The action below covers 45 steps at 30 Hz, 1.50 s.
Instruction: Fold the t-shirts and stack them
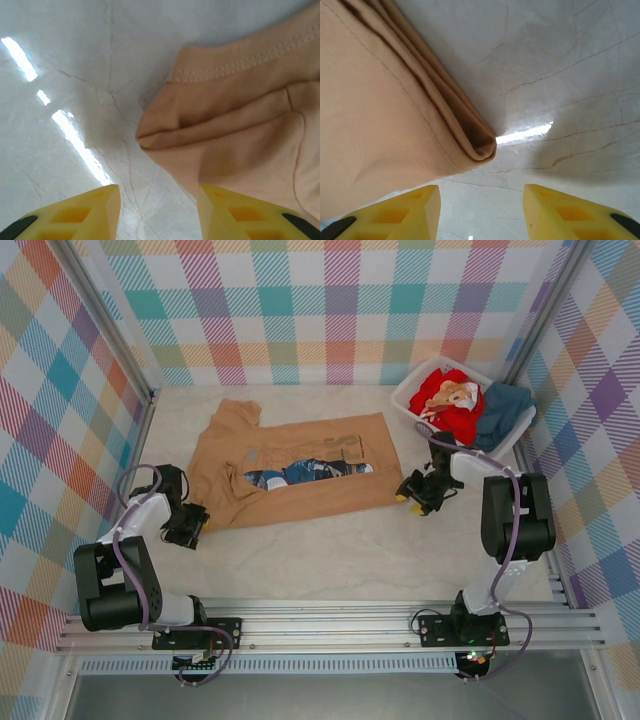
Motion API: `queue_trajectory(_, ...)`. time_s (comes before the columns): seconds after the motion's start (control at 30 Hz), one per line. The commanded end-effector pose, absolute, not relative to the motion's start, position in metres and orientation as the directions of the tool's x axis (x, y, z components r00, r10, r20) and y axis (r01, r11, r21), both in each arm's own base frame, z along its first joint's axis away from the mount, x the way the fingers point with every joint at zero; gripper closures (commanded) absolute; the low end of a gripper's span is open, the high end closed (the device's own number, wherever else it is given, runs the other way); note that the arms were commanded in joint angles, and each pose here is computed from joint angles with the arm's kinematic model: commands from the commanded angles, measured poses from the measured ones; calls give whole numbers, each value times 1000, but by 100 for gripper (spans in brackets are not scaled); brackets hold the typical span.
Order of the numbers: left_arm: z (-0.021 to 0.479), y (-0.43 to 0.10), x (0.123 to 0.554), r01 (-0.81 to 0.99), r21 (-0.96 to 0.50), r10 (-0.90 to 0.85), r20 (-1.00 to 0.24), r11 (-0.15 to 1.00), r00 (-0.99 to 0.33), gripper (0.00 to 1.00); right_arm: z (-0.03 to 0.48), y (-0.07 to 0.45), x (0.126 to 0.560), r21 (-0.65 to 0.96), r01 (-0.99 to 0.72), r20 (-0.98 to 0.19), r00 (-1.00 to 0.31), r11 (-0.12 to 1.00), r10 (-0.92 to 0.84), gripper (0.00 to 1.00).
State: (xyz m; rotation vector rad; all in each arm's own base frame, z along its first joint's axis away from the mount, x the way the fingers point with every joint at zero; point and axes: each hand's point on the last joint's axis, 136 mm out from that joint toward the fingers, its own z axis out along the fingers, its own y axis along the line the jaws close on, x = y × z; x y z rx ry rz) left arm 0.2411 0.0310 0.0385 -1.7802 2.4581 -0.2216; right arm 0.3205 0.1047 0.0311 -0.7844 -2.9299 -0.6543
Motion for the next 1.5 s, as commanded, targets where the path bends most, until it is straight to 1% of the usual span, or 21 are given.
queue_trajectory(0.0, 41, 47, 248, -932, -161, -946, -55, 324, -319, 62, 31, 109, 328, 407, 504, 159, -860, 762, 484, 55)
queue_trajectory(0.1, 39, 51, 252, -926, -166, -940, -71, 340, -332, 68, 29, 112, 333, 418, 510, 165, -856, 752, 489, 59)
queue_trajectory(0.2, 40, 54, 258, -917, -172, -933, -89, 359, -348, 75, 26, 110, 340, 411, 510, 151, -855, 756, 496, 64)
queue_trajectory(0.3, 40, 57, 263, -909, -175, -925, -109, 379, -365, 79, 25, 108, 347, 398, 507, 134, -857, 765, 498, 69)
queue_trajectory(0.33, 40, 58, 265, -906, -172, -921, -115, 387, -372, 82, 25, 107, 348, 394, 505, 131, -858, 768, 497, 71)
queue_trajectory(0.4, 40, 60, 266, -902, -166, -916, -125, 399, -382, 87, 23, 106, 351, 386, 500, 123, -861, 775, 494, 76)
queue_trajectory(0.53, 44, 66, 270, -890, -154, -900, -157, 429, -406, 100, 21, 102, 353, 366, 492, 110, -866, 790, 488, 89)
queue_trajectory(0.63, 50, 69, 267, -886, -138, -891, -173, 443, -419, 100, 21, 100, 353, 351, 486, 97, -869, 800, 486, 97)
queue_trajectory(0.73, 57, 68, 257, -891, -117, -892, -174, 439, -416, 100, 25, 100, 351, 349, 480, 89, -872, 805, 481, 98)
queue_trajectory(0.77, 58, 67, 252, -895, -115, -897, -164, 432, -411, 98, 26, 100, 350, 350, 478, 89, -873, 806, 479, 98)
queue_trajectory(0.8, 60, 61, 249, -891, -129, -897, -145, 435, -417, 89, 26, 101, 348, 346, 476, 90, -875, 809, 476, 99)
queue_trajectory(0.93, 59, 37, 234, -856, -122, -864, -106, 503, -493, 71, 26, 101, 346, 340, 473, 93, -877, 813, 472, 99)
queue_trajectory(1.03, 46, 28, 223, -849, -131, -859, -71, 513, -508, 62, 24, 100, 346, 334, 471, 96, -878, 816, 468, 100)
queue_trajectory(1.23, 25, 26, 225, -859, -101, -865, -24, 502, -502, 59, 24, 100, 349, 332, 465, 97, -882, 821, 461, 100)
queue_trajectory(1.3, 23, 31, 232, -861, -89, -865, -41, 501, -500, 58, 25, 100, 350, 333, 461, 92, -884, 822, 459, 100)
queue_trajectory(1.47, 32, 39, 258, -843, -132, -853, -111, 522, -511, 56, 24, 100, 347, 327, 459, 97, -886, 826, 454, 100)
